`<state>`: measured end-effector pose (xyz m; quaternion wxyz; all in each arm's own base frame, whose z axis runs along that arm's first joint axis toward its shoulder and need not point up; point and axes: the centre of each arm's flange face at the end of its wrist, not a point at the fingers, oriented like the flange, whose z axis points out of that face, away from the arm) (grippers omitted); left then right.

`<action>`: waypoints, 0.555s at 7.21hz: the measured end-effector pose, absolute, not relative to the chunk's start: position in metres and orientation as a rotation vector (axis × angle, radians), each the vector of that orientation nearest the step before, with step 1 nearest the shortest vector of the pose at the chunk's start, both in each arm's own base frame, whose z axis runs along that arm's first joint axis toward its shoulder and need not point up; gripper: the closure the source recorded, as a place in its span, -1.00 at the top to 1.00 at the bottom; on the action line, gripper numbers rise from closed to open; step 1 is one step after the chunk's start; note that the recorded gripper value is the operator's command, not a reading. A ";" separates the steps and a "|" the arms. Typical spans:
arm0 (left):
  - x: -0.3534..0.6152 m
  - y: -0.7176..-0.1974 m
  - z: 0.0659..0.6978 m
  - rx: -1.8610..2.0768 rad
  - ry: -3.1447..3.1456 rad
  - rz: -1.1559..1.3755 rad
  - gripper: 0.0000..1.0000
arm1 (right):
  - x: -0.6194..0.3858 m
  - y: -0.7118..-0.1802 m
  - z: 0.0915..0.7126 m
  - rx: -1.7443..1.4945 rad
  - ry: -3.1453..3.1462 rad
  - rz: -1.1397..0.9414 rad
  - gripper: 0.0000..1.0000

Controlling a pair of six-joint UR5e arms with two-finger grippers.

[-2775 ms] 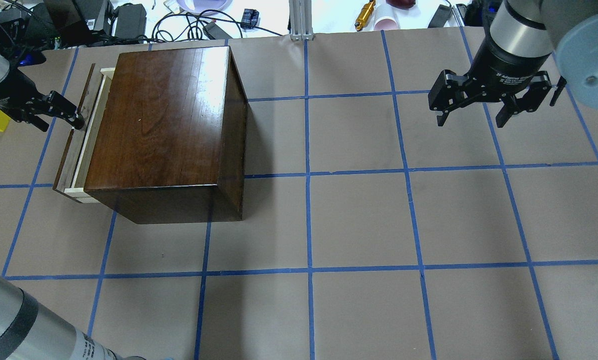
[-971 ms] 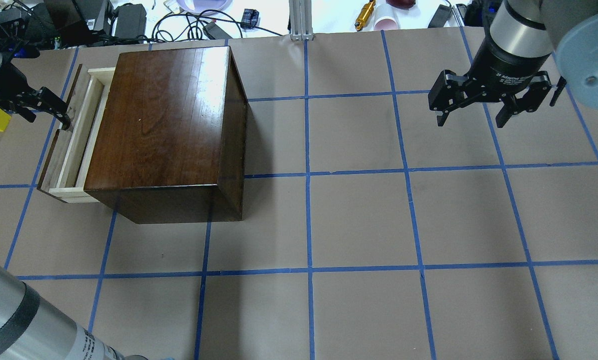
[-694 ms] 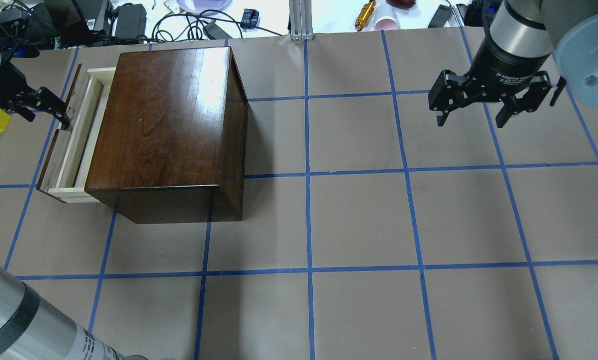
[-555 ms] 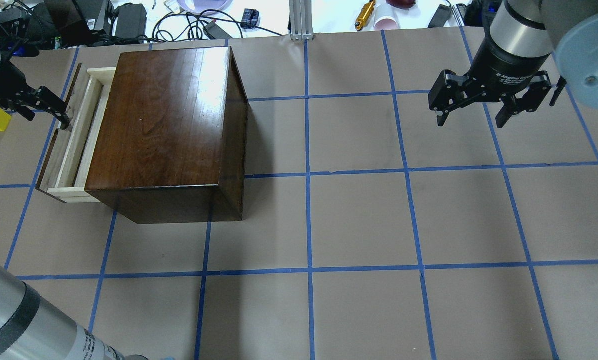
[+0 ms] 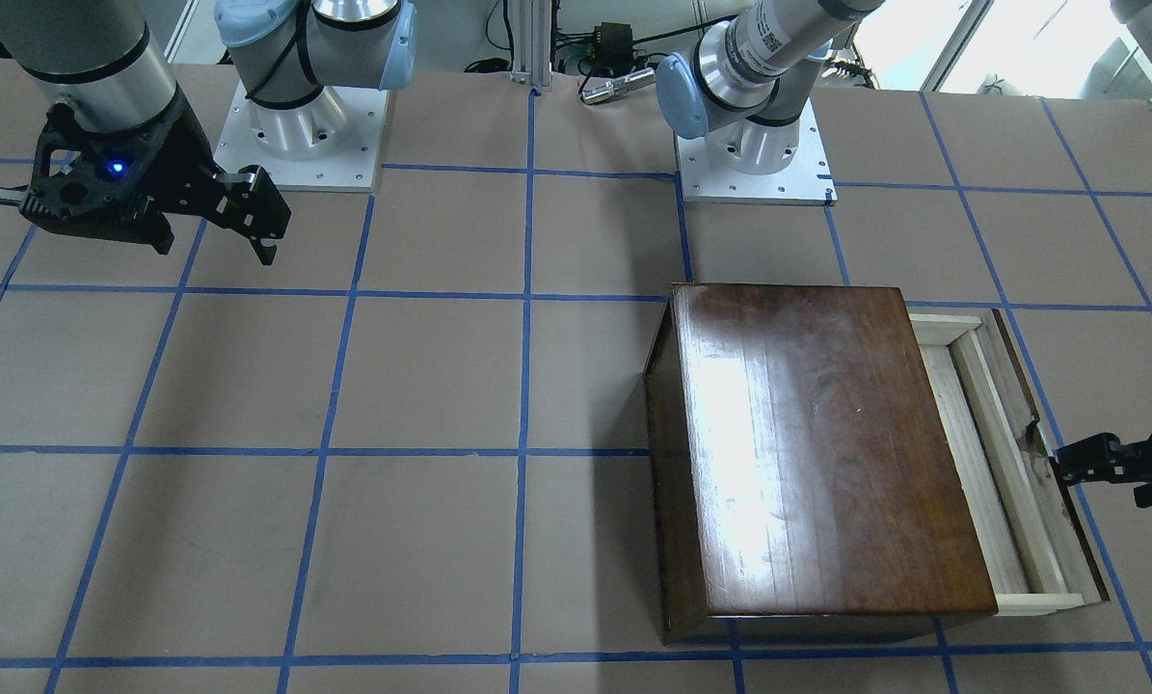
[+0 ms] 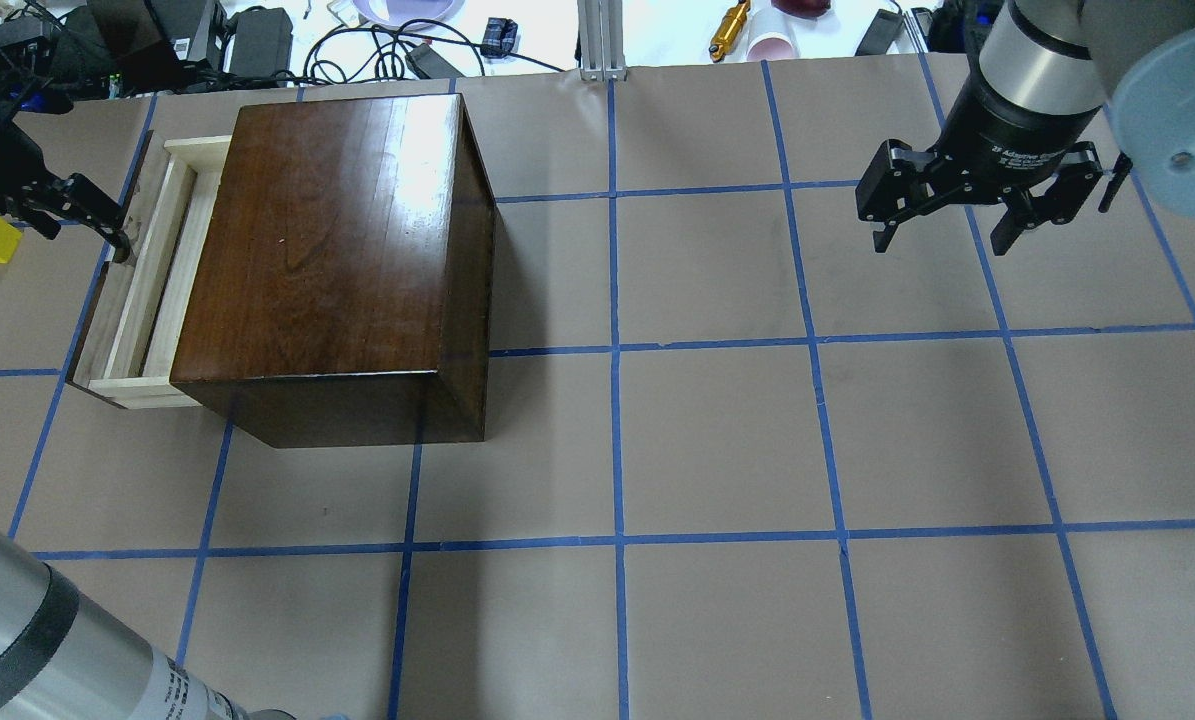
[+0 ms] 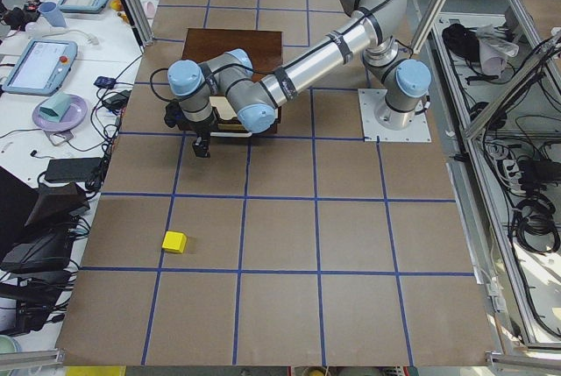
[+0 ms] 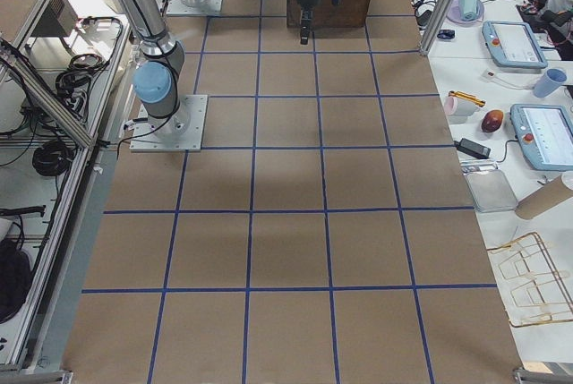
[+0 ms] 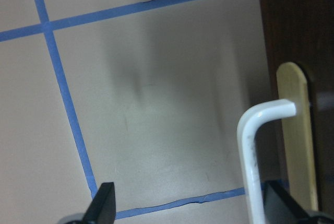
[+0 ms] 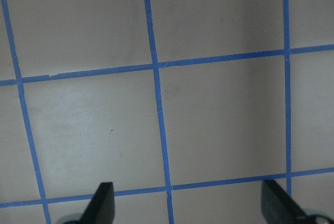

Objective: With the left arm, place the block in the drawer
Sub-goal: 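Pull the drawer outward from the cabinet with the left gripper, then release the handle and move the left gripper over the yellow cube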

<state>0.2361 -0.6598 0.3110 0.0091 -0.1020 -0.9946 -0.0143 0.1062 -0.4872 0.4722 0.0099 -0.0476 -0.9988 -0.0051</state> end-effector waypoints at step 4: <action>0.241 -0.660 0.308 -0.361 -3.101 -0.050 1.00 | 0.106 -0.487 0.472 -0.149 -3.118 -0.017 1.00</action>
